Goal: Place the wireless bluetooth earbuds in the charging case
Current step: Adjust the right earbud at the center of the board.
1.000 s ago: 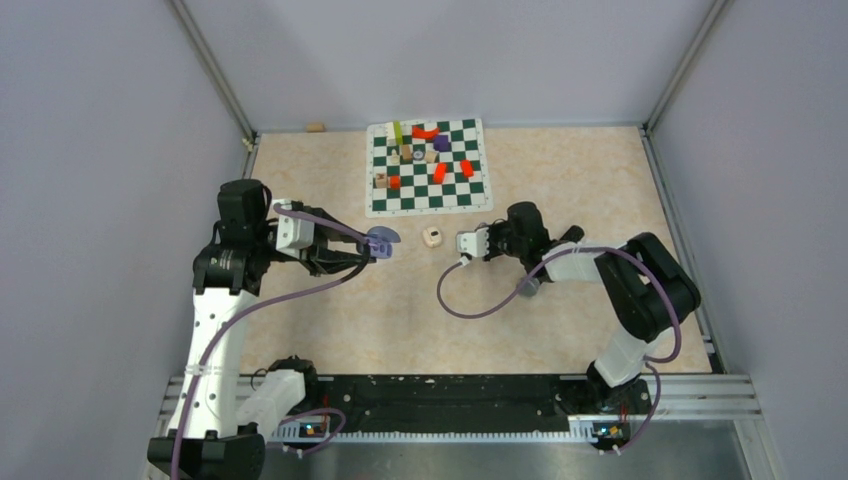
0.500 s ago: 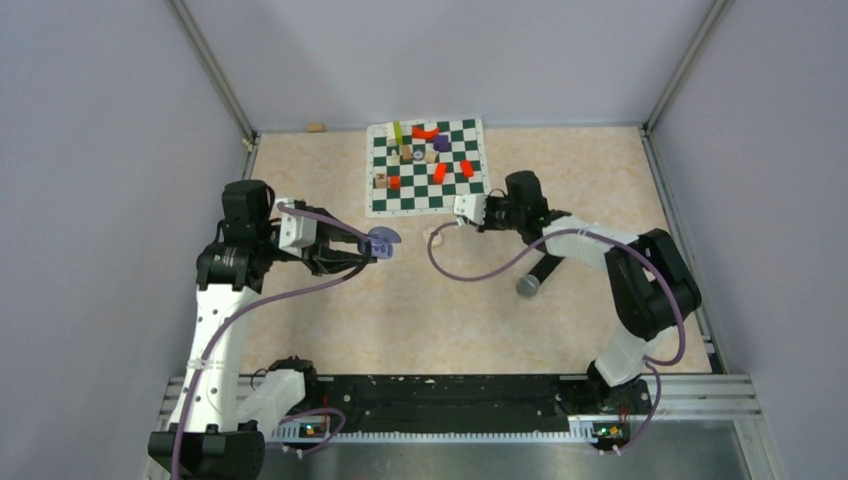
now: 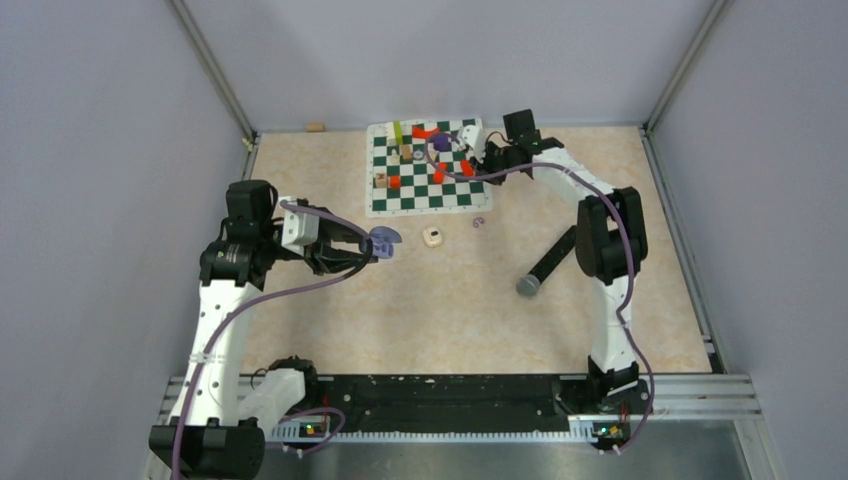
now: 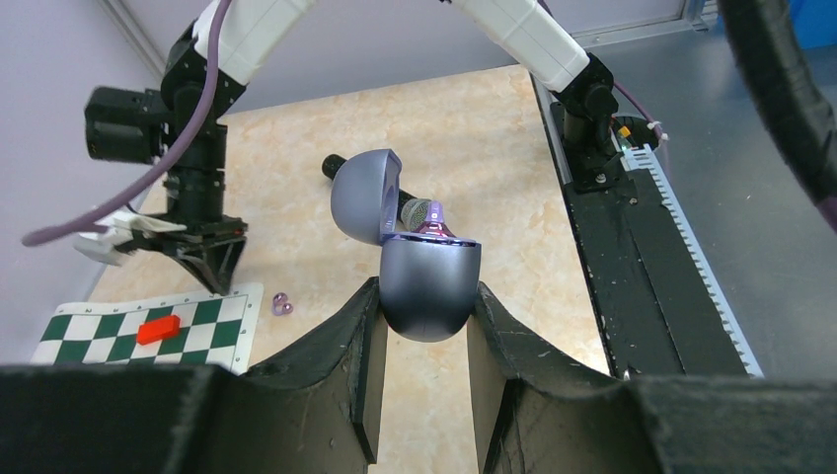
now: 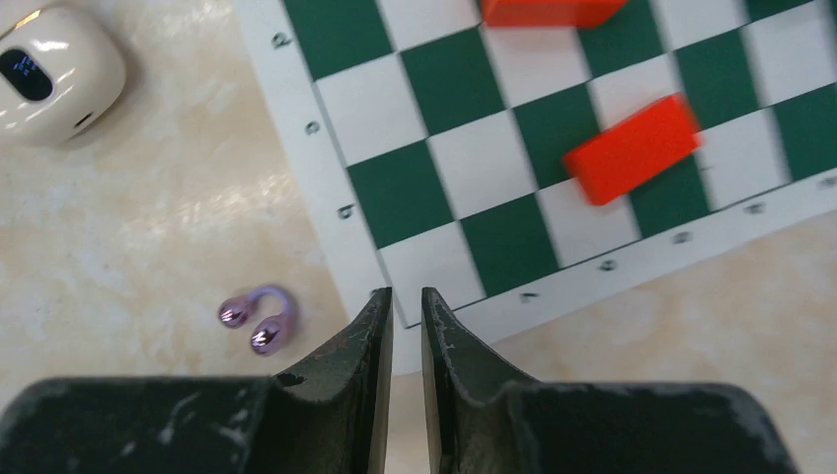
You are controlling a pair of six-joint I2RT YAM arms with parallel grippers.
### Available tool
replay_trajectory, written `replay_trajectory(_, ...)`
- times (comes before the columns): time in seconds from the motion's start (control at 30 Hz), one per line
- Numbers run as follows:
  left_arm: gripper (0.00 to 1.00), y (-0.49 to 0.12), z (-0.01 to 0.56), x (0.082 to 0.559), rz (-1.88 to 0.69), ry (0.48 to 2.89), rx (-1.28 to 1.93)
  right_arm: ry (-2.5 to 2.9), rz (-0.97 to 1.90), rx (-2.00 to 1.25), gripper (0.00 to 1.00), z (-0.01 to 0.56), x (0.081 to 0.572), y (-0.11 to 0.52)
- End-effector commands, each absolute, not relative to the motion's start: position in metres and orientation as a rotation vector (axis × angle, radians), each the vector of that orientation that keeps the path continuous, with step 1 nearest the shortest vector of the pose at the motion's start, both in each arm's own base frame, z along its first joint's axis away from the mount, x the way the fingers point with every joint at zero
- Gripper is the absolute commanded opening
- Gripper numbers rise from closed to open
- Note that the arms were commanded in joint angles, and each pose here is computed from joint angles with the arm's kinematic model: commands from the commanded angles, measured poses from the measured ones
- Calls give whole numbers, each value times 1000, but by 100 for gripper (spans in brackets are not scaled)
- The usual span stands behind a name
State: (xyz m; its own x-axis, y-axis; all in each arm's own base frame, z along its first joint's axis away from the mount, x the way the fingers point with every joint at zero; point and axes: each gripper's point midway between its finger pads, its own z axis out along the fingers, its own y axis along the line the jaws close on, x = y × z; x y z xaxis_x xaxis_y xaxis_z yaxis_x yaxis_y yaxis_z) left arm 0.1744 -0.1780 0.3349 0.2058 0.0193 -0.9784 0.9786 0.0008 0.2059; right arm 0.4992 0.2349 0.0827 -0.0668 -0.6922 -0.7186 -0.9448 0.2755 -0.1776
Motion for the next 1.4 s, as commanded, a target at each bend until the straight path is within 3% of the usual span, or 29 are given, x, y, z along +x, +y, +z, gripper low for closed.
replay_trajectory(0.0, 0, -180, 349, 158, -1139, 945, 1319, 1938, 667, -1513, 16, 60, 461, 238)
replay_trajectory(1.37, 0, -180, 348, 155, -1133, 938, 1322, 2113, 979, -1380, 25, 44, 441, 230)
